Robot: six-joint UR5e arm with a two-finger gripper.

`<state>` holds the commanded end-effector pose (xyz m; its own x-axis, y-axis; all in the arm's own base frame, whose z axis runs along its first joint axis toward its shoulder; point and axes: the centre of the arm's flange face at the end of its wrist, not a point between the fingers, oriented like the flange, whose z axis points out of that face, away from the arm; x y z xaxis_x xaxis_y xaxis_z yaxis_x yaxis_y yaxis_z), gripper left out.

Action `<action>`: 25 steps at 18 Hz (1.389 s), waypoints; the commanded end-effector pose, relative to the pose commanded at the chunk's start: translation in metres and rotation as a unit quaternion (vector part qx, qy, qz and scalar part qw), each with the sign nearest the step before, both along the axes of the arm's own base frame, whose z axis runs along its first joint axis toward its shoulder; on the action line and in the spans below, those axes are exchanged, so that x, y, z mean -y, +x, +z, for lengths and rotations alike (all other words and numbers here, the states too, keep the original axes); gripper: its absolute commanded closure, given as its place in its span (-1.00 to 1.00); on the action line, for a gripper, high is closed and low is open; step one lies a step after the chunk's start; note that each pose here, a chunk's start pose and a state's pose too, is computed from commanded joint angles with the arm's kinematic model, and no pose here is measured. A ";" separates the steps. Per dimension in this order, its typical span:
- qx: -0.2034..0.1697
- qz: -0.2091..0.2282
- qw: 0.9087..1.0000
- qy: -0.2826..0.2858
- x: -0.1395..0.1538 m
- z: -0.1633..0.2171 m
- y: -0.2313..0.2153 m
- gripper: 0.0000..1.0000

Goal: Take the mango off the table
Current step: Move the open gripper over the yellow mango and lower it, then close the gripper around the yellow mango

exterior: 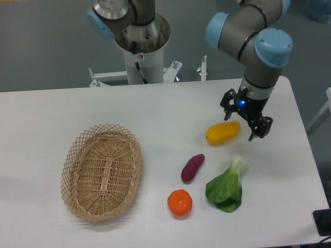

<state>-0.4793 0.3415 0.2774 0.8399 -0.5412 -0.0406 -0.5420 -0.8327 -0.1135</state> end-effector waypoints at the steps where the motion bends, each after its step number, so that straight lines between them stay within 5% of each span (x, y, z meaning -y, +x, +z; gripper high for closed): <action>1: 0.000 0.001 1.000 0.000 0.002 -0.007 0.002 -1.00; 25: 0.023 0.001 0.998 -0.052 0.009 -0.065 0.024 -1.00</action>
